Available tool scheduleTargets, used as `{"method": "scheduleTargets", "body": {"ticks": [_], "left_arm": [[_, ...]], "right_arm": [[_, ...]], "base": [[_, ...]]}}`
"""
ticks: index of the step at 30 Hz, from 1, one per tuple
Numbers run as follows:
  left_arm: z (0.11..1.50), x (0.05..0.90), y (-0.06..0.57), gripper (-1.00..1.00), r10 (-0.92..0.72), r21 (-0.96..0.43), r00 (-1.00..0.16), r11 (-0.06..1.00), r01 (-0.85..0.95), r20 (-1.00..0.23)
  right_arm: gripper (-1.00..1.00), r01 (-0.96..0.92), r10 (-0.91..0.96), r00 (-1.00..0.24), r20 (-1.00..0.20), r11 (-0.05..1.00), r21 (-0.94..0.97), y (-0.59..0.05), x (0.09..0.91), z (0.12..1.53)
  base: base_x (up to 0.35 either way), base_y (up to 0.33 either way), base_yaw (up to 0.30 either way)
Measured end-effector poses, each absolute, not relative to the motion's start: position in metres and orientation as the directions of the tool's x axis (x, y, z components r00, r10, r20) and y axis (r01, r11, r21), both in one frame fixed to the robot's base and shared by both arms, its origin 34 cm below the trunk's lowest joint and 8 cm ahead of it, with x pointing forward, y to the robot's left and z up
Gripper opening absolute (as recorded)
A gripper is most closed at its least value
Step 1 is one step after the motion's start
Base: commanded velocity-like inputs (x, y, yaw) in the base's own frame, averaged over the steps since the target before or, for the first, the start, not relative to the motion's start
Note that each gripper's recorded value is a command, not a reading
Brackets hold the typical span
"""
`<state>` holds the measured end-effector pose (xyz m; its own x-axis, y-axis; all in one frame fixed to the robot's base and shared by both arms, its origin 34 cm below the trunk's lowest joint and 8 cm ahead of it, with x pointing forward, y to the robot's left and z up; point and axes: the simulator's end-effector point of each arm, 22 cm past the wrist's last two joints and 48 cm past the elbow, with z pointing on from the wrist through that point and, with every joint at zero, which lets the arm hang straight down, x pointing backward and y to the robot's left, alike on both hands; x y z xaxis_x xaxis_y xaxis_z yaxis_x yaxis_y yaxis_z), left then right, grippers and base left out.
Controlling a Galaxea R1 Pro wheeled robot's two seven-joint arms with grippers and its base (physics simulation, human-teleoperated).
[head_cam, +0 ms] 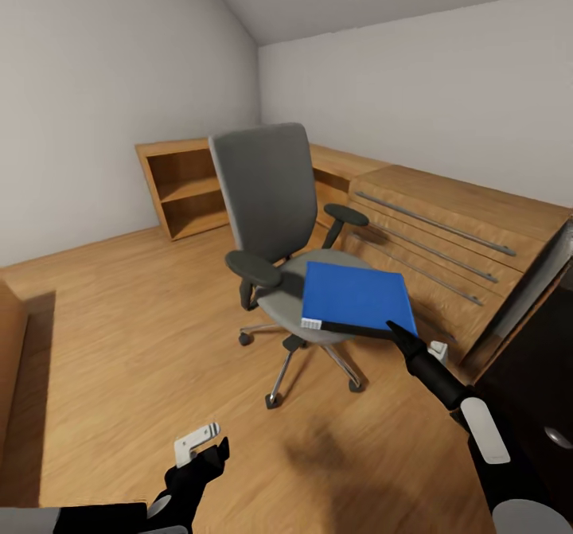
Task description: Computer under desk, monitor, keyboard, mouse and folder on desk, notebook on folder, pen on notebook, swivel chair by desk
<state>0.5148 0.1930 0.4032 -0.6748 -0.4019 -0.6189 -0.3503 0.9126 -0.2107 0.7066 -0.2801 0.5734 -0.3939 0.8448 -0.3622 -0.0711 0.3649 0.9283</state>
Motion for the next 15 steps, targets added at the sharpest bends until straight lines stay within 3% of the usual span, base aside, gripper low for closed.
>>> {"method": "scheduleTargets", "body": {"ticks": [5,15], "left_arm": [[0.414,0.518,0.191,1.0,-0.402,-0.213,-0.675,0.913,-0.349,-0.618],[0.436,0.522,0.191,1.0,-0.401,-0.211,-0.675,0.913,-0.348,-0.619]], "right_arm": [[-1.0,-0.078,0.844,-0.394,-0.364,0.363,0.928,-0.28,0.709,0.586],[-1.0,-0.079,0.847,-0.394,-0.357,0.356,0.931,-0.28,0.713,0.608]], "base": [[-0.231,0.0,0.0],[-0.028,0.0,0.0]]}}
